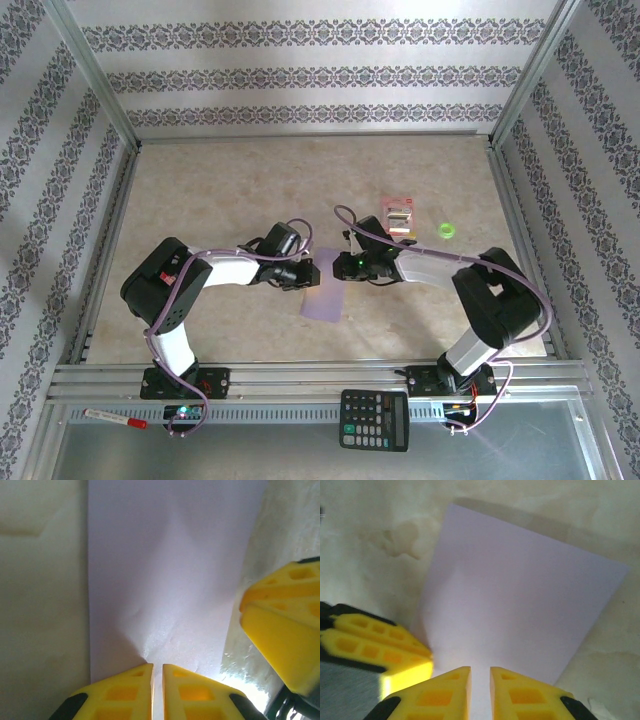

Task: Fold a paper plane with a square sheet of paper (pick it up from the middle)
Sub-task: First fold in half a square sheet of paper at the center of the table.

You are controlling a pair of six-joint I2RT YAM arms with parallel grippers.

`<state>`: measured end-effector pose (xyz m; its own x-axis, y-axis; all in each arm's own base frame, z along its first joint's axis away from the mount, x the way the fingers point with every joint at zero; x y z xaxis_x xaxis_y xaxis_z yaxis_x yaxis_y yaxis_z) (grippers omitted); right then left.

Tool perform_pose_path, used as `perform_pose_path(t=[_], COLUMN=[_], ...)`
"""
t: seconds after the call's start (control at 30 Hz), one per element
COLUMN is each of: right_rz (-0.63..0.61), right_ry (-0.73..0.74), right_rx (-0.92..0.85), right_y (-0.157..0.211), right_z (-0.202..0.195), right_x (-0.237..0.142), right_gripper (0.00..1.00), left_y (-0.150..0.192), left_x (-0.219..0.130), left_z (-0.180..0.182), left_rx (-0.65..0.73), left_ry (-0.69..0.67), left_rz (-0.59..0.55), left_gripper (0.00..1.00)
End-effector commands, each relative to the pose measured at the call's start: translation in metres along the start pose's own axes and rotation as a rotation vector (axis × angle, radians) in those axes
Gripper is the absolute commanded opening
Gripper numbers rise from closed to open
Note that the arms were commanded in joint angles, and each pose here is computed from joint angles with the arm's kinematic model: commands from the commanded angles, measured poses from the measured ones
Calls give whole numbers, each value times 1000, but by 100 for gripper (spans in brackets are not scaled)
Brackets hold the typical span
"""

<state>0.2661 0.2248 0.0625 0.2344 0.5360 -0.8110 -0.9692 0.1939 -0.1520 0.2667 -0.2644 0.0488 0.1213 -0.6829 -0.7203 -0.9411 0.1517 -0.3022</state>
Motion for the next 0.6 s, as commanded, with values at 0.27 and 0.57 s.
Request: perform_pose_path(t=[0.27,0.57], right_rz=[43,58], right_ry=[98,115], right_rx=[9,4], right_y=[8,11], right_z=[-32,-38], right_x=[15,17], right_gripper=[13,12], left_y=[14,28], left_x=[-6,-22], left_z=[8,-23], left_rx=[-28,-3], left_ry=[-4,97], left_rz=[-13,2], left_gripper=[14,15])
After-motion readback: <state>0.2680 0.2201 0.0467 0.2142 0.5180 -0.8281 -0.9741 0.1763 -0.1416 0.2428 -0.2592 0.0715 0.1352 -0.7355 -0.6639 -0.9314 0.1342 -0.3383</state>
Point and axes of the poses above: each hand's point on the last joint's axis, 136 mm out from that joint toward the fingers, its own x axis out along the fingers, its own z axis along the line the jaws close on, y = z × x, the point moved 4 cm from there along -x, back along the fingers, and after that the axes turned 14 degrees about x, right-handed, at the moved point
